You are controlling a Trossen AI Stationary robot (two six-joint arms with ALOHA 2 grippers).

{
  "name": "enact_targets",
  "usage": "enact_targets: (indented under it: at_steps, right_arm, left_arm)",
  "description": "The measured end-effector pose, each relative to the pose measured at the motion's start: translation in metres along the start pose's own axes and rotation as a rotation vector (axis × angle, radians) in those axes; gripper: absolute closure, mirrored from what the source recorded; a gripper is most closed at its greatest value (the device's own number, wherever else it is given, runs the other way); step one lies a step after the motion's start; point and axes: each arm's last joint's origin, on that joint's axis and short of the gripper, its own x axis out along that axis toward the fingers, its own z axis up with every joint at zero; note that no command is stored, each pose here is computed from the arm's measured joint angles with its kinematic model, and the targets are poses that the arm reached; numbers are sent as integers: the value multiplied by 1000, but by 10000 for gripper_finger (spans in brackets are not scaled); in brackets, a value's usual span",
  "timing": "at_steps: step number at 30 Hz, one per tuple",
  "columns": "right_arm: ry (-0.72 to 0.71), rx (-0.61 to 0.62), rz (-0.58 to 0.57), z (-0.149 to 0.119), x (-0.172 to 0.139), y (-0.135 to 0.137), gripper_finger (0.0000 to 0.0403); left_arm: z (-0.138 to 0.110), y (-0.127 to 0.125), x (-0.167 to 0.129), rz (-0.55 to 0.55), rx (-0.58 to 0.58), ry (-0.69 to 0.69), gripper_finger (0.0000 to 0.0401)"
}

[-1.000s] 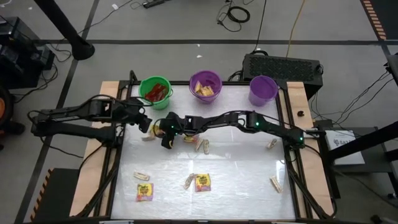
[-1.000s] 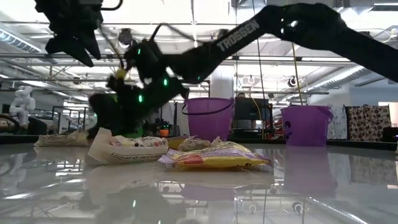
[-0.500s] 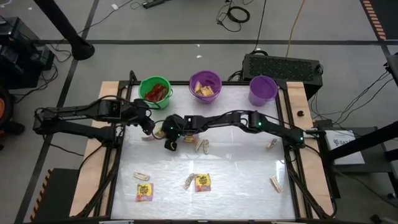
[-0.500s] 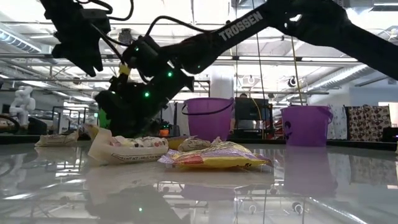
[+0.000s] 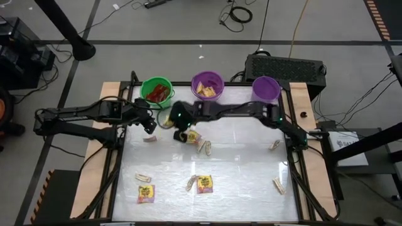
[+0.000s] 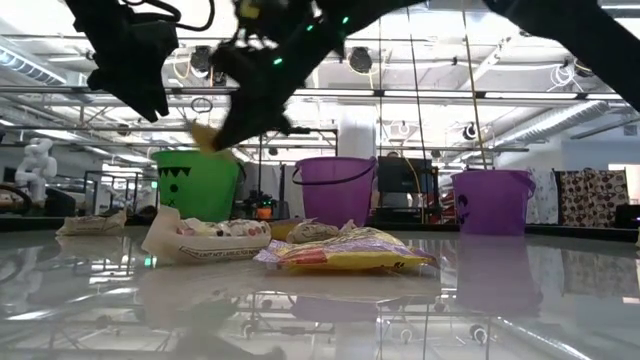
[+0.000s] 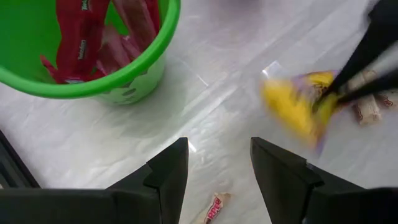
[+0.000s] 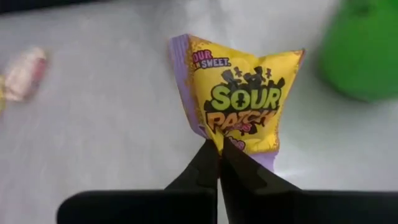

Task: Sort candy by brand, put in halloween buckets
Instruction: Put the yellow candy pack in the left purple bucket

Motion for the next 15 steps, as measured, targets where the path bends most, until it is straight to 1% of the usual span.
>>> enact_targets:
  at_steps: [5,8,11,15]
  right_arm:
    - [51,-64,-144,9,-51,-23,402]
    - [52,-67,-233,15,-82,-45,402]
    - [96,-42,-327,12,-95,-73,402]
    - [157,24,-366,3,-102,-110,403]
  left_arm:
    - [0,0,0,3,0,-3,221]
    - [0,0,0,3,0,-3,221]
    - [1,-1,1,3,-2,-4,221]
    - [1,-1,2,7,-7,2,221]
